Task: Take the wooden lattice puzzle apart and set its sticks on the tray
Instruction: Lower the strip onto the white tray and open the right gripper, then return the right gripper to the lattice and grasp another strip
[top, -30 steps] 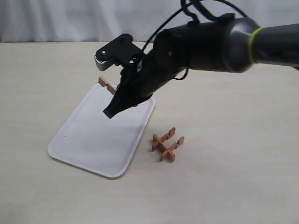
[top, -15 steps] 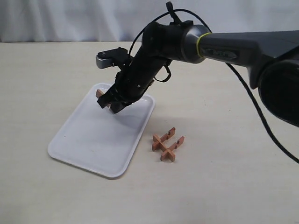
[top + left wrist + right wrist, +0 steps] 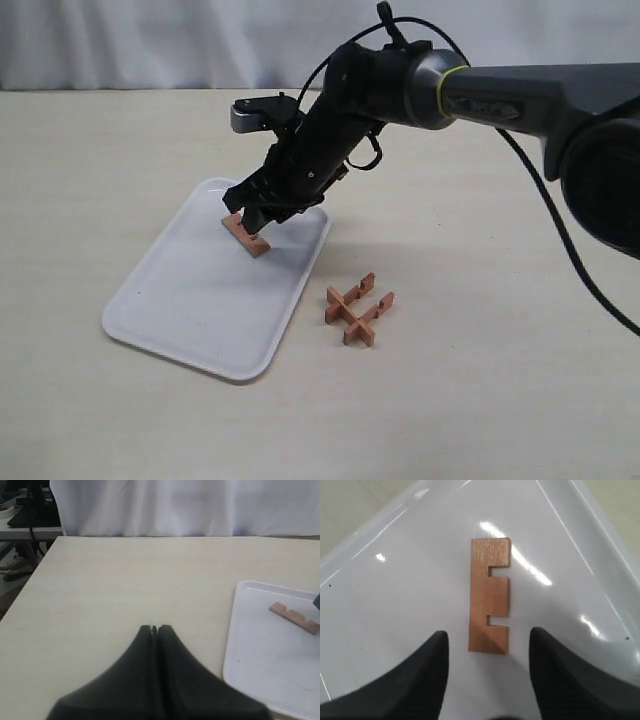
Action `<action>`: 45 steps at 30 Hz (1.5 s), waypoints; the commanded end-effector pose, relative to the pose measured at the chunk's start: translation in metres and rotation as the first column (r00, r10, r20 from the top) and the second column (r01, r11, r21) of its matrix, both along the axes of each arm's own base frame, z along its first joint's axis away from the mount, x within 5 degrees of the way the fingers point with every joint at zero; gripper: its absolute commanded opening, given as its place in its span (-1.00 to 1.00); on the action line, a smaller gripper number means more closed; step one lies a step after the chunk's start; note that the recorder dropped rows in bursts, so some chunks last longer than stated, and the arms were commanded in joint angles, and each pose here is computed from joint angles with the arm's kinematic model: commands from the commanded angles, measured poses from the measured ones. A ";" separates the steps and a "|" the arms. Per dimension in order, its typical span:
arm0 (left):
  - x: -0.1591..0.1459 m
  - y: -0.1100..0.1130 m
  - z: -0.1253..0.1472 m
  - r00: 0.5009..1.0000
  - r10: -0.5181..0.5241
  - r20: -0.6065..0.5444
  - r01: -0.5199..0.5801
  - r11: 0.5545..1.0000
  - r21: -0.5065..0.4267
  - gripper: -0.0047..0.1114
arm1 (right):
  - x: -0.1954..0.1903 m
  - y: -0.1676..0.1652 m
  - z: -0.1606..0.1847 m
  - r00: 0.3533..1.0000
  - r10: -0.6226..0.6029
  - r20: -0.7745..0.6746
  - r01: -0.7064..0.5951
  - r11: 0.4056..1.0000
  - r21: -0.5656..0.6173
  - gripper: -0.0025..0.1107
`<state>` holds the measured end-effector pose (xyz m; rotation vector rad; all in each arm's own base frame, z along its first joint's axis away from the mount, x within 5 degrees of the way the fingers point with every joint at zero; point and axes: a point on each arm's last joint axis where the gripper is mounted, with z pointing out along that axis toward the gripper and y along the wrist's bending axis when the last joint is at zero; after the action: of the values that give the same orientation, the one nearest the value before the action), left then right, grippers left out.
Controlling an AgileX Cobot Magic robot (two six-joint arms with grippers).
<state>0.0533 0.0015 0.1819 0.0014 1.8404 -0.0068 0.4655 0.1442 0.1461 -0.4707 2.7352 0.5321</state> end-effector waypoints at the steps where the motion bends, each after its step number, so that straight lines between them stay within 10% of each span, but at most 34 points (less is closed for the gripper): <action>1: 0.000 0.000 0.000 1.000 -0.009 0.006 0.009 1.000 0.003 -0.92 | -0.003 -0.009 0.040 0.997 0.006 0.082 0.001 0.997 -0.077 -0.07; 23: 0.000 0.000 0.000 1.000 -0.009 0.006 0.009 1.000 0.003 -0.92 | -0.146 -0.063 0.092 0.998 -0.060 -0.018 0.051 0.950 -0.307 -0.18; 45: 0.000 0.000 0.000 1.000 -0.009 0.006 0.009 1.000 0.003 -0.92 | -0.180 -0.014 -0.004 0.995 0.099 -0.013 -0.096 0.910 -0.403 -0.19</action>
<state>0.0533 0.0015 0.1819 0.0014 1.8404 -0.0068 0.2825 0.1285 0.1489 -0.7047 2.8423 -0.0213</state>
